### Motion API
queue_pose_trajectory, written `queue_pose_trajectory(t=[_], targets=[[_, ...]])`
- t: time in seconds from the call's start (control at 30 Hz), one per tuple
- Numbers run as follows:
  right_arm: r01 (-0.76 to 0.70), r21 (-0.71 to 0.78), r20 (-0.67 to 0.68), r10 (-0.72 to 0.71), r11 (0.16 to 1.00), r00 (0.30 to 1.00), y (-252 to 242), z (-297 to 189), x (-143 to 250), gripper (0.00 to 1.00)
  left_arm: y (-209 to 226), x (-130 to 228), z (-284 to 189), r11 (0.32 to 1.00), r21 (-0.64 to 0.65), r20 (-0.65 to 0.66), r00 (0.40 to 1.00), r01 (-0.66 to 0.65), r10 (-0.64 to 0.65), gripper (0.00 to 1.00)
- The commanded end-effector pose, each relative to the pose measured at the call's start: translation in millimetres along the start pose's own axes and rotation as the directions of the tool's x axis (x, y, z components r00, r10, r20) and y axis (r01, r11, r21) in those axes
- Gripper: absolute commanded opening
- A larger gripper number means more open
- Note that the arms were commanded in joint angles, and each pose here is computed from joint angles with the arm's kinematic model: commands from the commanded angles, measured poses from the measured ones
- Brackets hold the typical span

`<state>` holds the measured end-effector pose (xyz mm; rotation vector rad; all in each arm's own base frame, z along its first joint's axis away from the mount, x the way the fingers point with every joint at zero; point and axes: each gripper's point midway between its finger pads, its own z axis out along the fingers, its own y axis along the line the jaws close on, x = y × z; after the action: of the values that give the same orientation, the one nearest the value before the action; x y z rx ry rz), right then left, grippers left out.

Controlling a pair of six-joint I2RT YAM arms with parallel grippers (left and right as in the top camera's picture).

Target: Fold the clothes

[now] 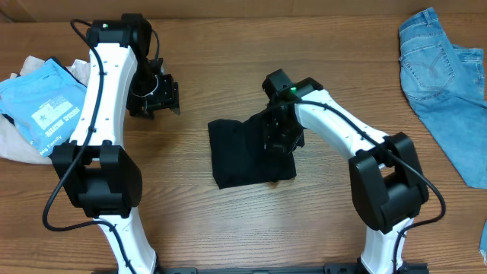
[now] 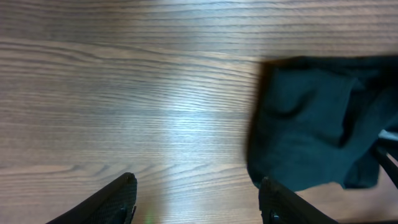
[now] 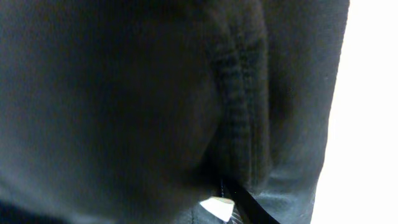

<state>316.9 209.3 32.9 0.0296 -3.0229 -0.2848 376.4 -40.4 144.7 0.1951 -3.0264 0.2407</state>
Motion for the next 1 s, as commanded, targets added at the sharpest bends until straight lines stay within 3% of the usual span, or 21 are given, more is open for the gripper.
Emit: queue_pose_trajectory(t=[0.0,0.37,0.73,0.97], targets=[[-0.018,0.145,0.031,0.013,0.989,0.999,-27.7,10.8,-8.6,0.29,-18.1,0.6,3.8,0.996,0.037,-0.009,0.997,-0.081,0.081,0.66],[-0.054,0.237,0.076,0.037,0.970,0.996,-48.5,1.0,-16.1,0.31,-54.1,6.9,10.4,0.967,0.031,0.000,0.968,-0.252,0.252,0.67],[-0.066,0.126,0.381,0.013,0.990,0.925,-29.2,-119.2,-33.2,0.43,-81.0,8.8,13.9,0.927,0.059,0.028,0.929,-0.370,0.369,0.65],[-0.069,0.001,0.413,0.062,0.998,0.909,-30.9,-158.9,-18.5,0.43,-123.8,28.9,17.3,0.832,0.168,0.039,0.847,-0.529,0.530,0.59]])
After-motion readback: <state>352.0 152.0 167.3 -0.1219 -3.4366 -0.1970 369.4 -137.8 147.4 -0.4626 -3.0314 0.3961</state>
